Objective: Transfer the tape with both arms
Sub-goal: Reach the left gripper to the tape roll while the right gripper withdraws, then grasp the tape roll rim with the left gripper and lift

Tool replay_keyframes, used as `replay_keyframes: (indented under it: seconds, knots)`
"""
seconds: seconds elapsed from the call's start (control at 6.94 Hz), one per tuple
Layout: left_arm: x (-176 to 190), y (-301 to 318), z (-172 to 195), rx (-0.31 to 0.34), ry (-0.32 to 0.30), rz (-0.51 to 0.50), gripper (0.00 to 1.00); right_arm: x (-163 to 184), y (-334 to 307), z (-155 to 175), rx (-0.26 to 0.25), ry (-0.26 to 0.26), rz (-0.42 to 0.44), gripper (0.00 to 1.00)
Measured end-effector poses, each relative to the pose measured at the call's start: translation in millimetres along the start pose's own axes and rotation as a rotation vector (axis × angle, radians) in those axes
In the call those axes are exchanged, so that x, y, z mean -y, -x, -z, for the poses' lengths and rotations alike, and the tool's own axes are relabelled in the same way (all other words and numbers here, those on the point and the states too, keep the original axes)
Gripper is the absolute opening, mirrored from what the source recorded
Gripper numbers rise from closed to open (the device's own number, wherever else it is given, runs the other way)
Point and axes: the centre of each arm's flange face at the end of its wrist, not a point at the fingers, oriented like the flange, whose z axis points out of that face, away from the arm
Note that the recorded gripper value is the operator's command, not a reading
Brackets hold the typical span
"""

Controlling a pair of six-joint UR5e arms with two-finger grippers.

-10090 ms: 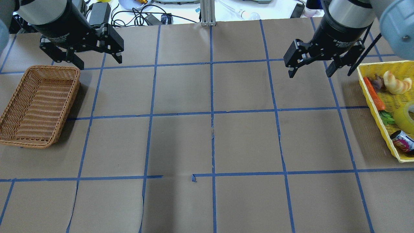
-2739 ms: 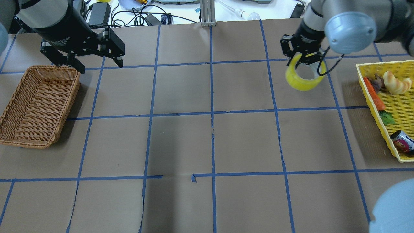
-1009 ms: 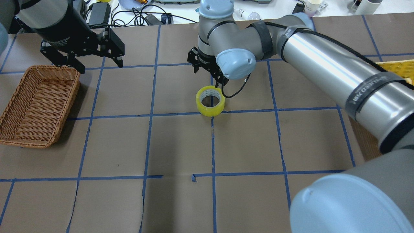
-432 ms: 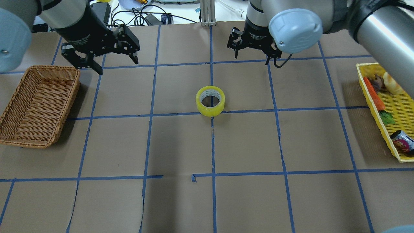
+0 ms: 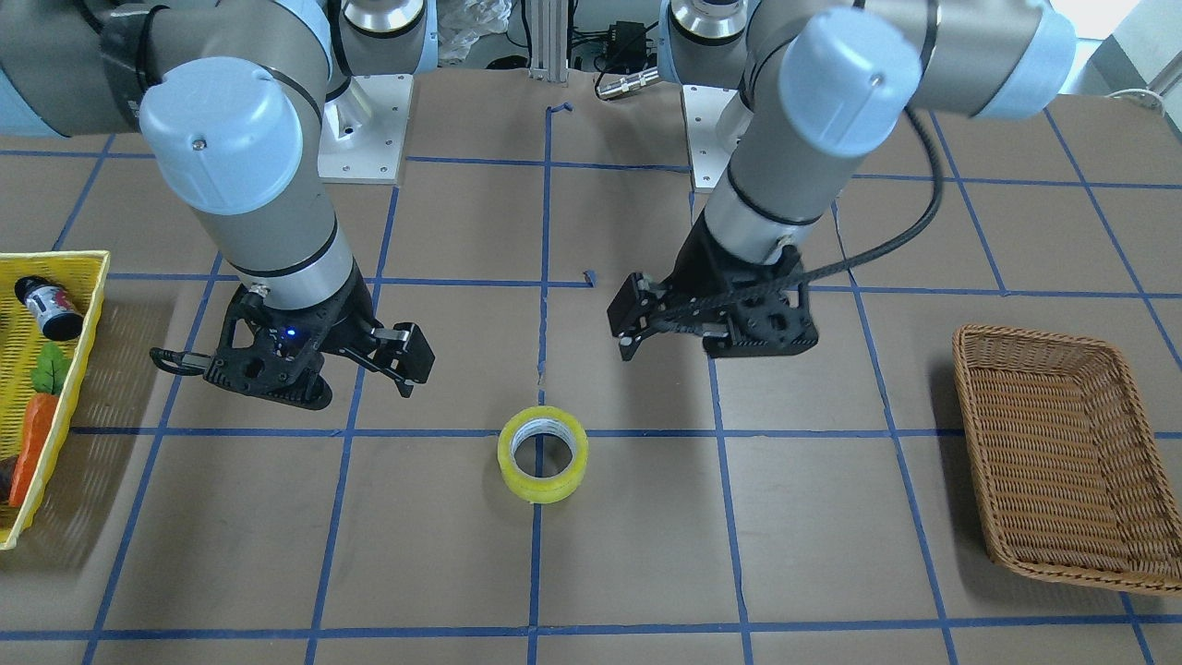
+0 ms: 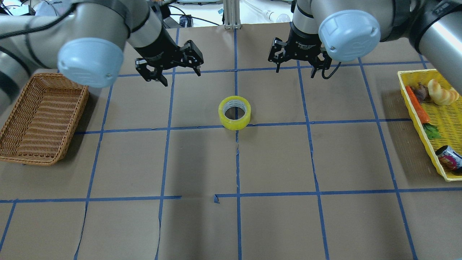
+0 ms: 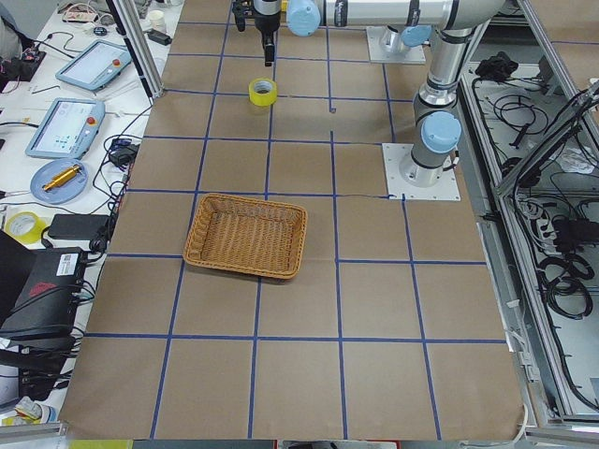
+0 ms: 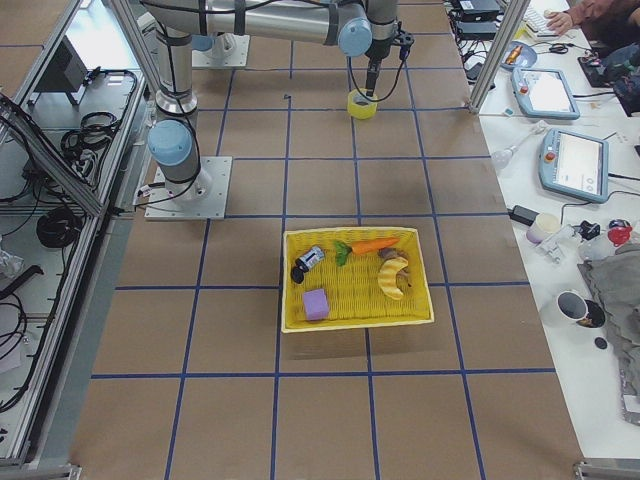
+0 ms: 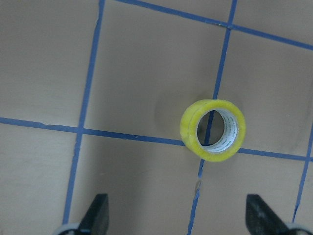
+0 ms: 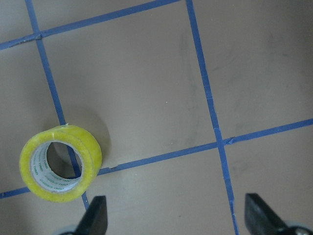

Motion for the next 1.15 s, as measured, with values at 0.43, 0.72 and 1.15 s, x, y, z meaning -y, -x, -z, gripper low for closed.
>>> replay_keyframes:
  seconds: [0.43, 0.72, 1.15]
  knots:
    - [1, -28, -116, 0.041, 0.009, -0.056, 0.99, 7, -3, 2, 0.02, -0.044, 0.02, 1.0]
    - [2, -28, -157, 0.063, 0.04, -0.059, 0.91, 8, -9, 11, 0.018, -0.06, 0.114, 1.0]
    - [6, -27, -195, 0.06, 0.049, -0.049, 0.1, -2, -43, 40, 0.004, -0.032, 0.204, 1.0]
